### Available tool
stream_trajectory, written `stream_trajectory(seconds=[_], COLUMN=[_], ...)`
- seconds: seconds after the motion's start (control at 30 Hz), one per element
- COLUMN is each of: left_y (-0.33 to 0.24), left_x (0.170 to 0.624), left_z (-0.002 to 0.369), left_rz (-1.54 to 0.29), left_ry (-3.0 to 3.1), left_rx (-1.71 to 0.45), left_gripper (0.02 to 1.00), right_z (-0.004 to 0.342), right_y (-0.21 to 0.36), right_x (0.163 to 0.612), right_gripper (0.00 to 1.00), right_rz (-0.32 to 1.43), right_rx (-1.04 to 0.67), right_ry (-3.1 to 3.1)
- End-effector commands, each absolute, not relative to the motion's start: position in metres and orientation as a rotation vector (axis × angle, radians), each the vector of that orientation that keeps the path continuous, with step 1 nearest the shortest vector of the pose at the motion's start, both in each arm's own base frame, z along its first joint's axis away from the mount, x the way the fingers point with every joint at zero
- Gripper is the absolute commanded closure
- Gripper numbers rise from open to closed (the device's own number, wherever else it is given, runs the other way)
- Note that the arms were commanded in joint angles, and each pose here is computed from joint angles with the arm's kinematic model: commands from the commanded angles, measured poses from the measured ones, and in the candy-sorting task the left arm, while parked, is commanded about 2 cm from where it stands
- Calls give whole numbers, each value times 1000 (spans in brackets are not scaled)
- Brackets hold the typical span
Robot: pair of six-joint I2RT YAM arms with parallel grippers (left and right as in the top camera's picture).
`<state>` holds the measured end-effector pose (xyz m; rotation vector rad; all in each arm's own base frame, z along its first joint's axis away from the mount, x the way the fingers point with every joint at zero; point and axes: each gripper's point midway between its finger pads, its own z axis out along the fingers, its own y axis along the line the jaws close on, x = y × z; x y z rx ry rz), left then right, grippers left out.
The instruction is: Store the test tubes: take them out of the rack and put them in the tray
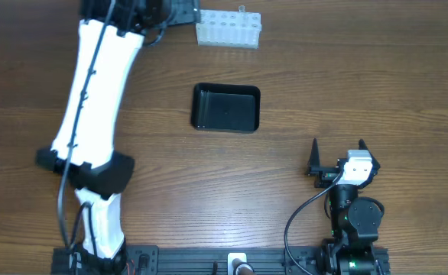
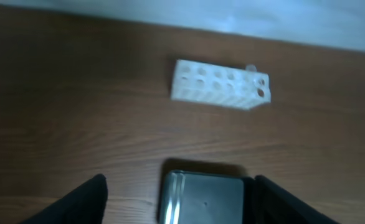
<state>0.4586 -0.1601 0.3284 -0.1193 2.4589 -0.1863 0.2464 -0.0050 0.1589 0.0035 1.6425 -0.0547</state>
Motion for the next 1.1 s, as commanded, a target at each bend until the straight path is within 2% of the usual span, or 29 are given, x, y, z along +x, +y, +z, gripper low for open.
stream_trajectory(seconds=[0.03, 0.13, 0.53, 0.8, 1.1], left_y=[-143, -139, -115, -91, -53], left_x=[450, 447, 415, 361, 337], left_z=[341, 345, 324, 289, 285], left_rz=[-141, -156, -144, -138, -269], left_ry=[2404, 2363, 2234, 2255, 1940], left_rx=[-156, -165, -205, -210, -290], left_gripper=[145, 20, 20, 20, 20], right_z=[158, 157, 157, 157, 157], right_y=[-6, -6, -6, -6, -6], right_x=[246, 246, 246, 246, 246], right_gripper=[7, 7, 7, 9, 7], right_rz=[-52, -52, -52, -52, -52], right_rx=[6, 6, 6, 6, 6], right_ry=[1642, 1642, 1642, 1642, 1642])
